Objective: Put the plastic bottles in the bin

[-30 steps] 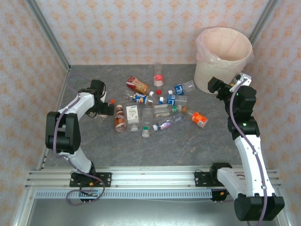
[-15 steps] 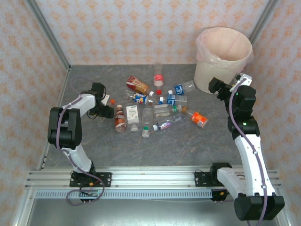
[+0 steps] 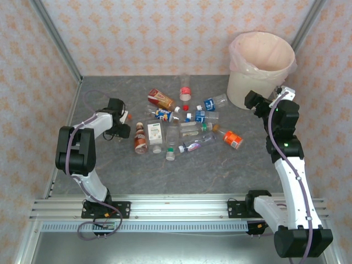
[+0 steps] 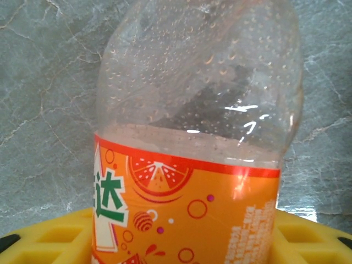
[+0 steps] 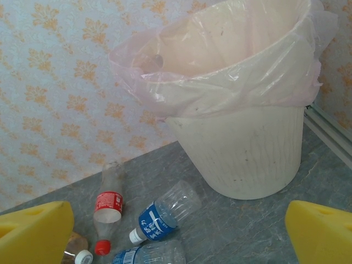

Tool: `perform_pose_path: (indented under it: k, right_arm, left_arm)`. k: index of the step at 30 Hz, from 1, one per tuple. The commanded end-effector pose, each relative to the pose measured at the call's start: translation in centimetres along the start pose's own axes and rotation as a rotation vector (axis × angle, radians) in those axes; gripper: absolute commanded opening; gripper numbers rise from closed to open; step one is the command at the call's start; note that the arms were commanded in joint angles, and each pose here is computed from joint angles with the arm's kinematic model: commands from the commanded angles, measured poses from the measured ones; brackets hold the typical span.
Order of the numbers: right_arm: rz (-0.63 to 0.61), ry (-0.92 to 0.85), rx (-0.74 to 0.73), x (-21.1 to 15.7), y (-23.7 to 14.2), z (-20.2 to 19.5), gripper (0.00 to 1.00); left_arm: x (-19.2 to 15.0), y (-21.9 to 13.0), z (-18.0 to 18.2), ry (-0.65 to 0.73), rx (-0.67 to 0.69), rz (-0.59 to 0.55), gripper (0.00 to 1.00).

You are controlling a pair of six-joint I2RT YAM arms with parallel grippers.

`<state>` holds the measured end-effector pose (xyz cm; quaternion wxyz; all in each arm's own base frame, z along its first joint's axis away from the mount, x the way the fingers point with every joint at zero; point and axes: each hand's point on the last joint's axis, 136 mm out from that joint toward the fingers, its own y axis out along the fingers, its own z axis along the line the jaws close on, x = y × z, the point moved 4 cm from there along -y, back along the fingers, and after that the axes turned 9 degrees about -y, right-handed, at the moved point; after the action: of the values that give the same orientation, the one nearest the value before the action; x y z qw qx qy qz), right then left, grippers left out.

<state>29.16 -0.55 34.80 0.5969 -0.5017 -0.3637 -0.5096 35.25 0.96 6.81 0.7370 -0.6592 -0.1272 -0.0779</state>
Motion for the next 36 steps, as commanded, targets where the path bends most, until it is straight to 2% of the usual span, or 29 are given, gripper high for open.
perform_pose_path:
  k: [1,4,7,11,16,19,24,26,30,36]
  right_arm:
    - [-0.035,0.022,0.000,0.9,-0.8,0.2,0.99]
    - [-0.032,0.040,-0.001,0.4,-0.7,0.0,0.99]
    - [-0.046,0.070,0.033,-0.2,-0.4,0.3,0.99]
    - [-0.043,0.116,0.138,-0.6,-0.2,1.6,0.99]
    - [-0.011,0.274,0.241,-0.4,-0.4,3.1,0.99]
    - [0.017,0.346,0.303,-0.3,-0.5,4.0,0.99]
    - [0.152,0.440,0.451,-0.8,-0.7,6.3,0.99]
    - [0.208,0.482,0.477,-1.2,-0.6,6.9,0.99]
    - [0.293,0.523,0.622,-1.6,-0.9,9.1,1.00]
    - [0.366,0.376,0.744,-2.6,-2.0,11.6,1.00]
  left_arm:
    - [0.5,-1.1,0.3,-0.009,0.060,-0.066,0.39]
    - [1.3,-2.6,0.7,-0.033,0.079,-0.134,0.32]
    - [2.3,-5.0,0.7,-0.081,0.075,-0.208,0.19]
    - [3.6,-9.5,-0.9,-0.141,-0.003,-0.359,0.02]
    - [4.3,-14.7,-4.9,-0.199,-0.227,-0.533,0.00]
    - [4.4,-17.4,-9.0,-0.182,-0.469,-0.589,0.00]
    - [3.8,-22.5,-17.5,-0.068,-0.948,-0.547,0.00]
    - [2.9,-24.5,-20.7,0.017,-1.063,-0.531,0.00]
    - [0.4,-27.4,-26.4,0.201,-1.181,-0.490,0.00]
    - [-1.7,-29.2,-32.2,0.347,-1.267,-0.408,0.00]
